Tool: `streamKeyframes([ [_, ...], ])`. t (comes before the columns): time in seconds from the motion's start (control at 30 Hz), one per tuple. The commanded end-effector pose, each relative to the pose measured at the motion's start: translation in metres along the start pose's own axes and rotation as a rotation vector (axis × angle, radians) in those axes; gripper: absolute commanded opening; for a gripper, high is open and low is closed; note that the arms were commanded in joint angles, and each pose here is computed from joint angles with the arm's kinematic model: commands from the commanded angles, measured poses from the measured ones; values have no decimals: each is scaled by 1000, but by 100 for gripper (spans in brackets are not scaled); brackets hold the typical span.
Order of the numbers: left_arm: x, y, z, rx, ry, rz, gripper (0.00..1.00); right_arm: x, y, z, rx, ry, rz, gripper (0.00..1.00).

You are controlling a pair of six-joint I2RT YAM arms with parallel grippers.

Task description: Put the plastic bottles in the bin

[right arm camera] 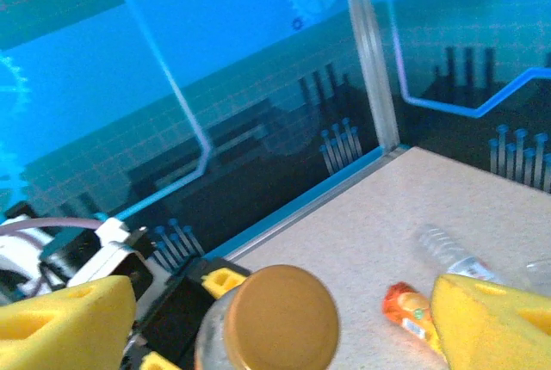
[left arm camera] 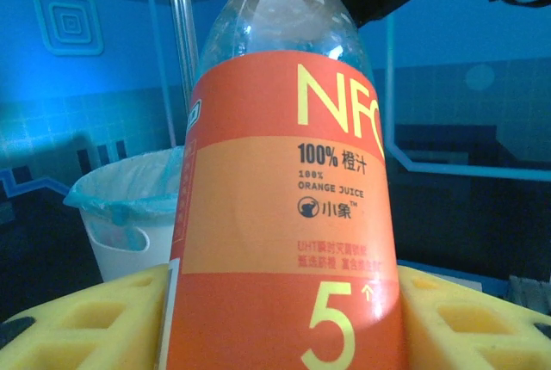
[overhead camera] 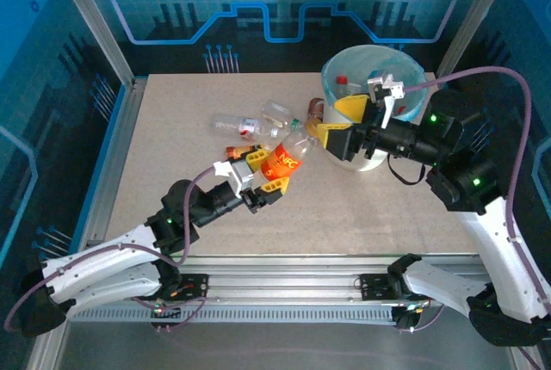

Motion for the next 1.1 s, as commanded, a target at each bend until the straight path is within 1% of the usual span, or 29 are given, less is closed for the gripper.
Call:
streamKeyframes([
  [0.0, 2, -16, 3, -37, -9, -110, 0, 1, -1, 9, 53, -65, 29, 86],
  [0.17, 10, -13, 0, -46, 13, -98, 0, 8, 6, 7, 90, -78, 68, 78],
  [0.37, 14, -14, 0, -59, 18, -120, 0, 18, 8, 6, 103, -85, 121, 68],
  [0.43, 15, -14, 0, -59, 14, -127, 0, 20, 9, 4, 99, -73, 125, 68],
  [0.5, 14, -15, 1, -56, 8, -131, 0, 22, 10, 0, 98, -40, 120, 73],
  [0.6, 14, -16, 1, -48, 6, -132, 0, 24, 11, -4, 93, -21, 119, 72],
  [0.77, 17, -10, 2, -53, -10, -123, 0, 32, 11, -4, 100, -58, 155, 59],
  [0.87, 19, -9, 3, -56, -19, -123, 0, 34, 10, -3, 88, -57, 165, 49],
  [0.9, 20, -9, 4, -56, -28, -123, 0, 34, 9, -4, 82, -50, 165, 45],
  [0.97, 21, -8, 6, -56, -43, -116, 0, 33, 6, -5, 68, -32, 156, 28],
  [1.0, 22, -7, 6, -57, -50, -111, 7, 33, 4, -5, 59, -17, 148, 18],
  [1.03, 22, -7, 7, -56, -57, -106, 26, 32, 1, -6, 47, 4, 136, 9],
  [1.07, 23, -6, 8, -55, -67, -99, 45, 31, -2, -7, 32, 31, 121, 5],
])
Point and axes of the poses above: each hand's point on the last joint's axis, 136 mm out from that joint toward the fingers, its own x axis out along the fingers, its own z axis along the line the jaws close on, y = z × x, the point moved 6 cm from there along -x, back along the fingers, and after that the axes turned 13 degrees about x, right-handed, at the moved point
